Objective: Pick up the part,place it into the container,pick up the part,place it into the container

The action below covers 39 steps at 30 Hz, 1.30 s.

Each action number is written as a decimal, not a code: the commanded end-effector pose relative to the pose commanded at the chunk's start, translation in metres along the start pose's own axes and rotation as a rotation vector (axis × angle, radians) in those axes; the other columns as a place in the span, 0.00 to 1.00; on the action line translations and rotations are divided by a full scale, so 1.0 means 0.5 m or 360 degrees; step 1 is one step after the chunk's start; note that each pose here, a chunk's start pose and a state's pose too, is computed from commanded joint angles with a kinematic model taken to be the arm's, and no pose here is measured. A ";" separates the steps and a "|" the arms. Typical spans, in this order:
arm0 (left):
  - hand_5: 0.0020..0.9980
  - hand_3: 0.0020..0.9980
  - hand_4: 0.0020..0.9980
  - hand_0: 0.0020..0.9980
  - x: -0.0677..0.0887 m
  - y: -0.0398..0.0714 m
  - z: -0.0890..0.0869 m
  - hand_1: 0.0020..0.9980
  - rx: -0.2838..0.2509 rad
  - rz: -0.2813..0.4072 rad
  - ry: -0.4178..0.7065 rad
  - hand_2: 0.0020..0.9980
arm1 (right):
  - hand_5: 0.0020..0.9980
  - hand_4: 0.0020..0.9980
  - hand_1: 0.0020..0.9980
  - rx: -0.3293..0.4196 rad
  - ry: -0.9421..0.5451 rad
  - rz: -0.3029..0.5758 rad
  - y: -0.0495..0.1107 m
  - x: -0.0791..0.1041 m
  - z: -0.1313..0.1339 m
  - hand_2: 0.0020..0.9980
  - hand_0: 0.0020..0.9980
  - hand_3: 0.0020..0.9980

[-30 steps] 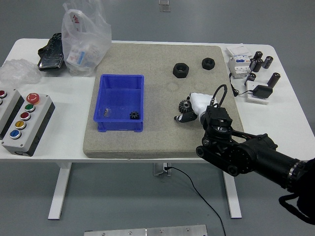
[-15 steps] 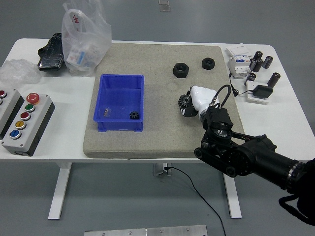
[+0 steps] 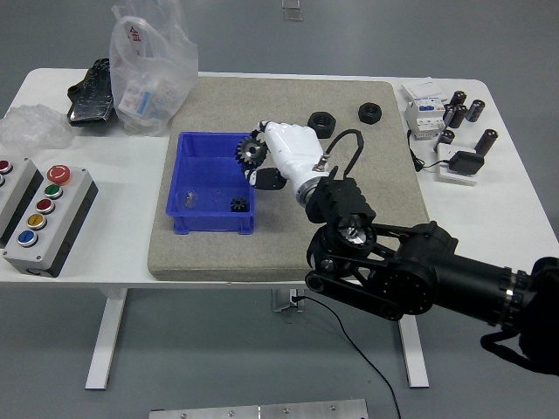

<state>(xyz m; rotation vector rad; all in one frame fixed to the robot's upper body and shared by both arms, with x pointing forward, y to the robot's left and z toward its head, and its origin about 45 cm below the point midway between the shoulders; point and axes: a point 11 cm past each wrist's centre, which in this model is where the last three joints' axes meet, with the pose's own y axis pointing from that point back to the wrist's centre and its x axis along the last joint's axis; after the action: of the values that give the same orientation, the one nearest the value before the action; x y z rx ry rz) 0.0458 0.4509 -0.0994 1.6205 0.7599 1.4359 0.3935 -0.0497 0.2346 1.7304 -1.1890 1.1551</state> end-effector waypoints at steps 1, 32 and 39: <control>0.16 0.62 0.58 0.69 0.001 0.000 0.000 0.58 0.0000 0.0001 0.0001 0.56 | 0.00 0.56 0.62 0.0018 -0.0001 -0.0009 0.002 -0.003 -0.009 0.55 0.56 0.59; 0.17 0.63 0.59 0.69 0.001 0.000 -0.002 0.58 0.0011 -0.0005 -0.0012 0.56 | 0.24 0.57 0.80 -0.0066 -0.0022 -0.0120 0.006 -0.035 0.017 0.81 0.48 0.79; 0.17 0.63 0.59 0.69 -0.009 0.001 -0.004 0.58 0.0011 -0.0017 -0.0010 0.56 | 0.24 0.57 0.76 -0.0232 -0.0266 0.0122 0.012 0.028 0.136 0.78 0.48 0.77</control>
<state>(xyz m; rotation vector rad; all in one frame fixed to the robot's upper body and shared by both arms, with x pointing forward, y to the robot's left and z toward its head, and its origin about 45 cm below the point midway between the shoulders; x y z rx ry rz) 0.0430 0.4470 -0.1013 1.6228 0.7699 1.4215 0.4083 -0.1170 0.2259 1.7084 -1.4154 0.9566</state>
